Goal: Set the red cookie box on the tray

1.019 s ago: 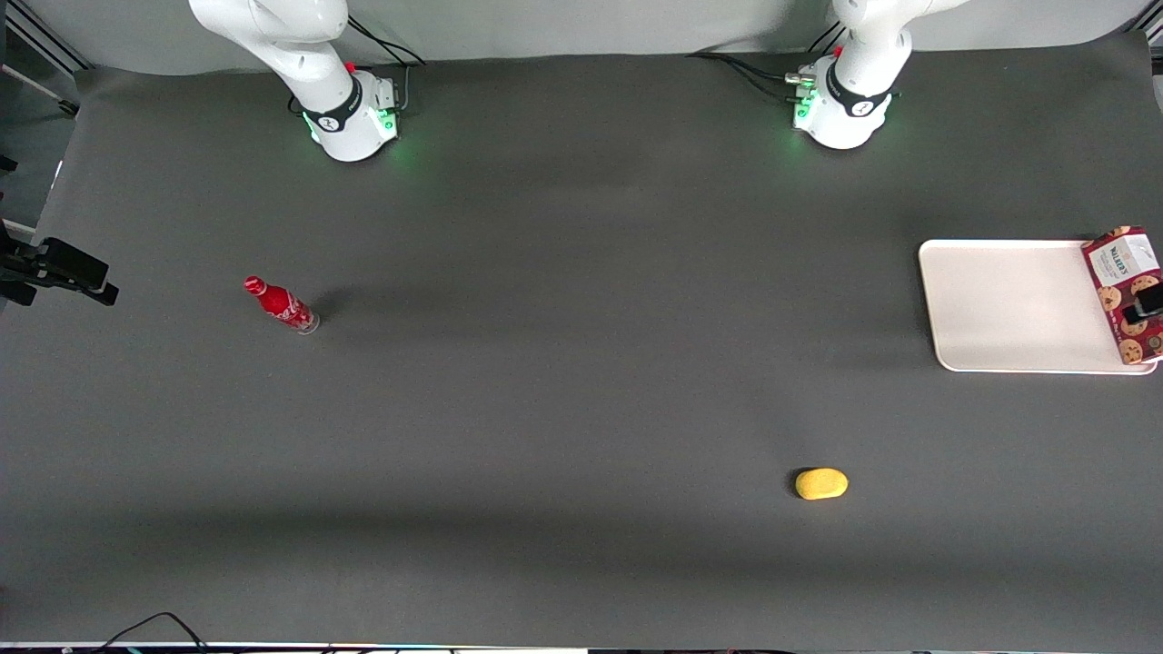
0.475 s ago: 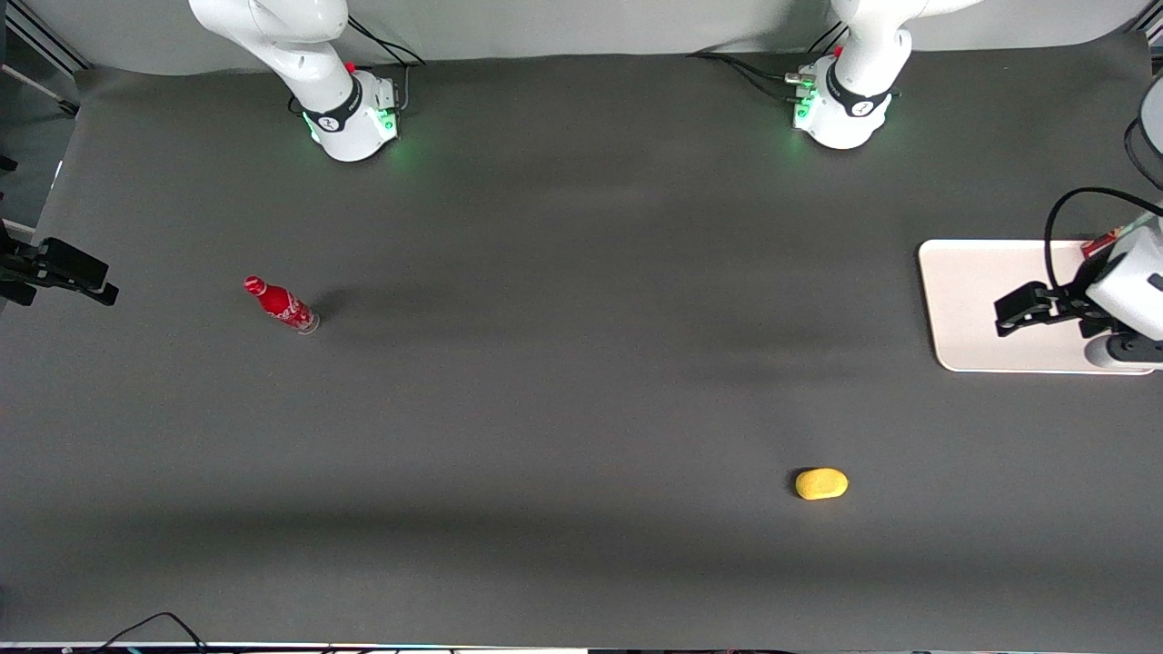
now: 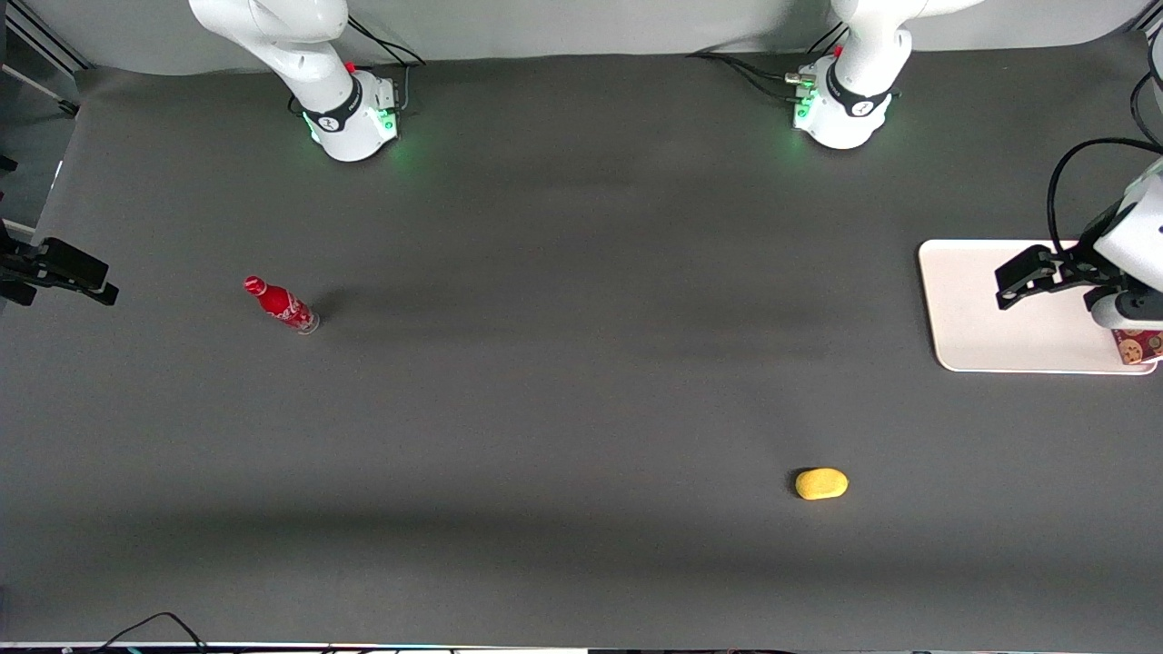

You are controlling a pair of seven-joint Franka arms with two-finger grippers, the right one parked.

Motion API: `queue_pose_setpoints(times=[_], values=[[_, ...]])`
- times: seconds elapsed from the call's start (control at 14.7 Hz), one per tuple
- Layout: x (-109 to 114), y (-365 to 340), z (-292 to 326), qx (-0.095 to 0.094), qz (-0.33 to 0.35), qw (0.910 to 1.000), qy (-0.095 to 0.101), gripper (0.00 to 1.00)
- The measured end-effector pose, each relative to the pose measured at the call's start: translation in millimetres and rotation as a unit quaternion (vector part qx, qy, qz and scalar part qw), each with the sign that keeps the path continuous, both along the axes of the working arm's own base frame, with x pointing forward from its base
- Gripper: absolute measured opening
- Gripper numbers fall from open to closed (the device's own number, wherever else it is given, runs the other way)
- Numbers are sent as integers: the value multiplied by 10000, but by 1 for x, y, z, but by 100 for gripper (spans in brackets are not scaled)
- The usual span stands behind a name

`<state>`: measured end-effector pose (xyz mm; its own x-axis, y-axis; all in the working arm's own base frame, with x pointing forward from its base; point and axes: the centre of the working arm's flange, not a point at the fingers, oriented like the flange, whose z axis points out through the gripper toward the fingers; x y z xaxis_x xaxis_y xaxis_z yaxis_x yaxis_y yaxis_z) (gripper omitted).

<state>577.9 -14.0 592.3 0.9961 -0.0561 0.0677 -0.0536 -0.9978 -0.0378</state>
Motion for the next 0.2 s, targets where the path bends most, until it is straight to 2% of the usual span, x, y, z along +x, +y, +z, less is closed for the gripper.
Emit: queue_pose_setpoints(times=[0.2], values=[[-4,-3,6,-100,8,9999,-23,100]])
